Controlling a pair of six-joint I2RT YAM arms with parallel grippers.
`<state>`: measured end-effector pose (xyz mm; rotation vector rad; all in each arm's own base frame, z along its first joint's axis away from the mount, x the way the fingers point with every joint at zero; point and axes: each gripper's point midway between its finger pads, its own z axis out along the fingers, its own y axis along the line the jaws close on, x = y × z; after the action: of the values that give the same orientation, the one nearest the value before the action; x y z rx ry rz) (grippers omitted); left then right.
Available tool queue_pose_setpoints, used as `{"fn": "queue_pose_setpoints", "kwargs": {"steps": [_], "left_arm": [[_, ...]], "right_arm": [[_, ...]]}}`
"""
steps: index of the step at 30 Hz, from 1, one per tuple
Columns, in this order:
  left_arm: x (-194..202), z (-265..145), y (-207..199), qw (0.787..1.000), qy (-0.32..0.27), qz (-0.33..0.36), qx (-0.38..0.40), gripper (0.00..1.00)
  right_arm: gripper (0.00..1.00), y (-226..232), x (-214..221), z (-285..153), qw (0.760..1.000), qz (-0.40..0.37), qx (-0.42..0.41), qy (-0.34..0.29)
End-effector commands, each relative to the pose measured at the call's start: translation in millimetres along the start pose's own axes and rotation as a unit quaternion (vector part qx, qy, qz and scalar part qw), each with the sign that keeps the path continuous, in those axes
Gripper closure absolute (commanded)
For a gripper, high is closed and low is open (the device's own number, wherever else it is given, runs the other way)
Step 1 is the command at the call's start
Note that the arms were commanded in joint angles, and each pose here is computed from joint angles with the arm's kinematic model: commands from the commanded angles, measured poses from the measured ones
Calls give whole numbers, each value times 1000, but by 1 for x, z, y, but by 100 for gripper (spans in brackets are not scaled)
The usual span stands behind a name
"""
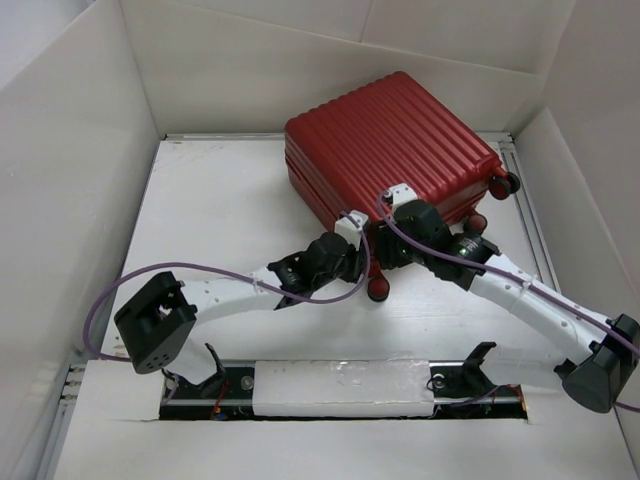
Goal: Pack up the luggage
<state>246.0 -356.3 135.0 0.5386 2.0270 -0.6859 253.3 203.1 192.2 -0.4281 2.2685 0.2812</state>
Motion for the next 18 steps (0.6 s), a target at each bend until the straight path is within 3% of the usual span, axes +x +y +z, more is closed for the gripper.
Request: {"fn": "queue_pose_setpoints", "kwargs": {"steps": [1,10,18], "left_arm": [[-14,-5,45,993,-40,-13,-106,100],[-3,-20,102,976,-30,-54,-207,100],[-7,-33,152,963,-34,-139,-228,100]], "right_arm": [[100,-10,-5,-10,1000,13,14,-17],[100,-25,3,-19,999,13,34,-13],[100,-23,5,-17,999,12,30,-7]]}}
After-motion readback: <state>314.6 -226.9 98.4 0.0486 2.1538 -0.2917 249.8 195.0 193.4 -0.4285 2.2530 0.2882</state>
